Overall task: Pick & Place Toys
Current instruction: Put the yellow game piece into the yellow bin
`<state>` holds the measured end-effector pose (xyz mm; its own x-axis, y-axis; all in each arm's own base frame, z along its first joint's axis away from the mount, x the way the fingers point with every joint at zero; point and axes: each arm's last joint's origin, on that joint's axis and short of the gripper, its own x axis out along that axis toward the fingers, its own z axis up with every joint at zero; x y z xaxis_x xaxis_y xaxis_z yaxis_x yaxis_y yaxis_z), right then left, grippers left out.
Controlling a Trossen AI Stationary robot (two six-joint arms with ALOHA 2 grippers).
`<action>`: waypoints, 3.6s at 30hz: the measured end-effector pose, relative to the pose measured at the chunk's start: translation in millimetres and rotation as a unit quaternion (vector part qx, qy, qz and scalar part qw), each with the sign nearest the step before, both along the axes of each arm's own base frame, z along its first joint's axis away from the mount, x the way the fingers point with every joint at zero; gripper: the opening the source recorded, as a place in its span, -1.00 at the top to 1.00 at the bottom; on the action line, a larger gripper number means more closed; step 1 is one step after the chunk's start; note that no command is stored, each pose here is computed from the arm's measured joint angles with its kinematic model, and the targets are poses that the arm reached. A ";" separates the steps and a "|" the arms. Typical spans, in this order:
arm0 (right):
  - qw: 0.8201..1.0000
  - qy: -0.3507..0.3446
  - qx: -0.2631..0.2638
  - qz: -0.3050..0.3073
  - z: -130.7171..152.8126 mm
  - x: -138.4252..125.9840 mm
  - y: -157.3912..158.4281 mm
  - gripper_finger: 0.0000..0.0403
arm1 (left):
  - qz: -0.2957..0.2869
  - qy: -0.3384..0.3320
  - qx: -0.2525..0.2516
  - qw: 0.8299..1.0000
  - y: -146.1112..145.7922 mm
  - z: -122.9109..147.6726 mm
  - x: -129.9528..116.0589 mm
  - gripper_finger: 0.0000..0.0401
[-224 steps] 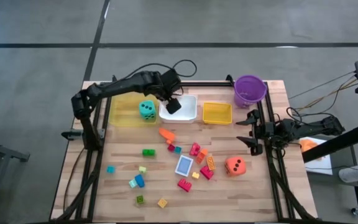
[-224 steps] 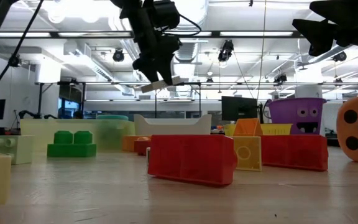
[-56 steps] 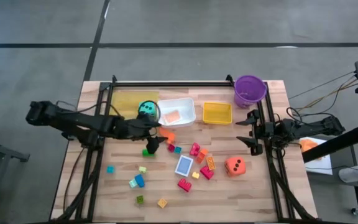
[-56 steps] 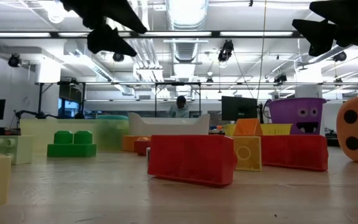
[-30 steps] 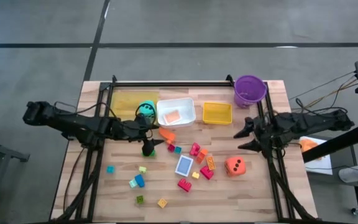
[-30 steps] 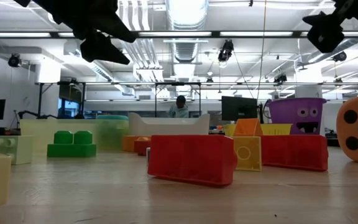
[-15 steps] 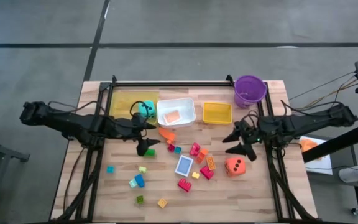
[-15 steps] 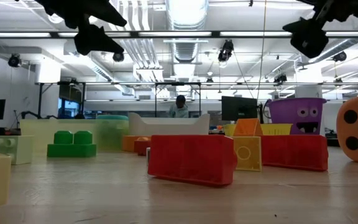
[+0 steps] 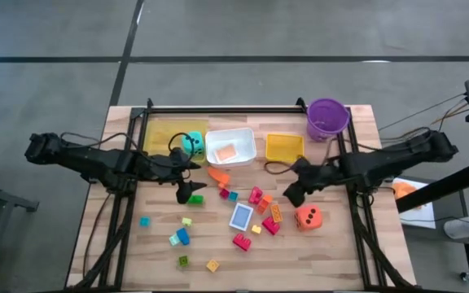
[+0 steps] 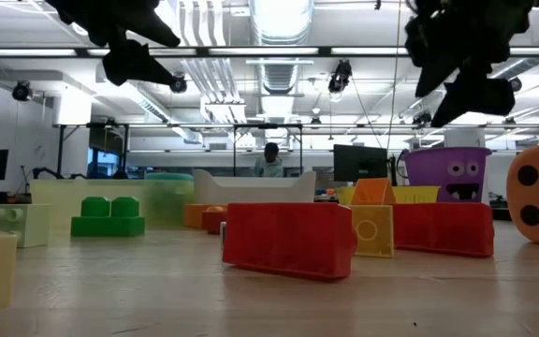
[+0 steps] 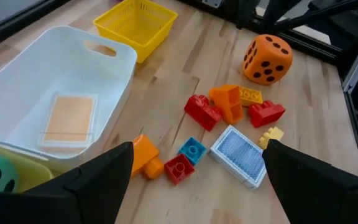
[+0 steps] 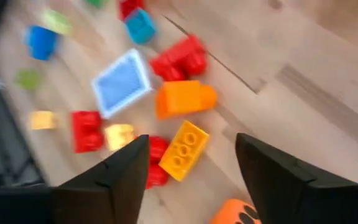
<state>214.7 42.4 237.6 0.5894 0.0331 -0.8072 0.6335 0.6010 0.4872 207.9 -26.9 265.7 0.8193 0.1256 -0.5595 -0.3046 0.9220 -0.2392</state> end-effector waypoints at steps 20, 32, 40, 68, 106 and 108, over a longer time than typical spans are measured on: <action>0.973 0.215 -0.050 0.071 -24.9 72.1 46.4 0.21 | 0.005 0.005 -0.006 1.000 0.0 -1.0 -0.6 -0.76; 0.961 0.256 -0.037 0.097 -46.2 85.2 52.2 0.02 | 0.007 0.007 -0.009 1.000 0.0 -1.4 -0.9 -0.76; 0.965 0.249 -0.036 0.070 -48.5 85.3 48.9 -0.44 | 0.007 0.008 -0.009 1.000 0.1 -1.5 -0.9 -0.76; 0.982 0.187 -0.033 -0.013 -80.7 84.7 44.8 -0.62 | 0.007 0.009 -0.009 1.000 0.1 -1.9 -1.0 -0.76; 0.966 0.250 -0.058 0.039 -84.4 94.1 45.1 0.35 | 0.007 0.020 -0.007 1.000 0.3 -3.7 -2.3 -0.76; 0.966 0.248 -0.058 0.043 -82.6 93.5 45.1 0.35 | 0.007 0.020 -0.007 1.000 0.3 -3.7 -2.3 -0.76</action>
